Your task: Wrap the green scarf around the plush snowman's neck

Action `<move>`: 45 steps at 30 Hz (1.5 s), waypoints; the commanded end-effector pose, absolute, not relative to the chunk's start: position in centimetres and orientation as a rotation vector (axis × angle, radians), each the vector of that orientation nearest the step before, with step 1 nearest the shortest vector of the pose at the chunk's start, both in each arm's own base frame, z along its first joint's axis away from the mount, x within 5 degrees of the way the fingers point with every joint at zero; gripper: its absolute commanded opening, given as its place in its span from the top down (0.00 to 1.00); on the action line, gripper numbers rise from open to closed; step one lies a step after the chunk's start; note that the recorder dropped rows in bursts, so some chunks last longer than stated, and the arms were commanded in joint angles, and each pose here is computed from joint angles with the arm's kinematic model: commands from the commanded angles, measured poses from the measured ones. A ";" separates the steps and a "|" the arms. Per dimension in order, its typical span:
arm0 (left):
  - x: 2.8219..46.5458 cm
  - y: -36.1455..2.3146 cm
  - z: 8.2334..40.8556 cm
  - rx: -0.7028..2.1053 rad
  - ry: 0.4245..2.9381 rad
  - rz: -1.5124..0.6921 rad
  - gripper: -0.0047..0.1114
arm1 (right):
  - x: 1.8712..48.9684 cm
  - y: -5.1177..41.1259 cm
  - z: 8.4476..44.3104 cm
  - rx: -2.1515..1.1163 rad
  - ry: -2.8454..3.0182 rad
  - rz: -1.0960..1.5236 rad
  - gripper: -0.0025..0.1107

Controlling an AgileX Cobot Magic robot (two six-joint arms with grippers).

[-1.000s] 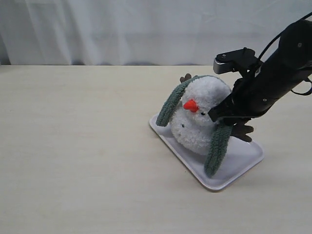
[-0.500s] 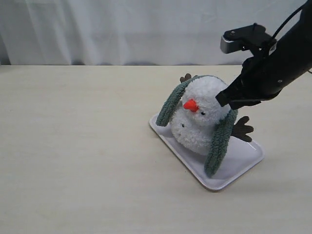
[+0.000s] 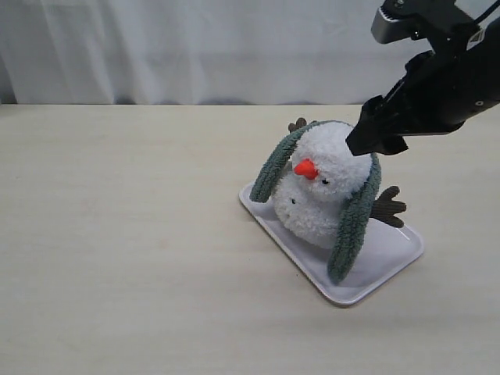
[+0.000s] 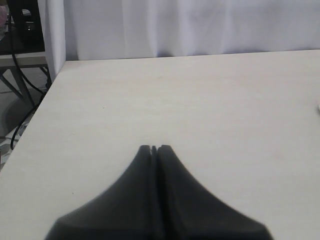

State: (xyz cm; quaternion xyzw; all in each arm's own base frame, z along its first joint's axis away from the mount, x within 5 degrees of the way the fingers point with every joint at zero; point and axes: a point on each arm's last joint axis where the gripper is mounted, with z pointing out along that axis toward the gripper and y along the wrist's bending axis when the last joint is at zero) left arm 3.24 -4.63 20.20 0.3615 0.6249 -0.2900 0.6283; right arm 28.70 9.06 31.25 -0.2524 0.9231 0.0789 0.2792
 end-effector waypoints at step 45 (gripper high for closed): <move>3.2 -4.6 20.4 0.805 1.410 -0.685 0.96 | 33.4 11.2 27.9 -0.749 2.415 0.324 0.01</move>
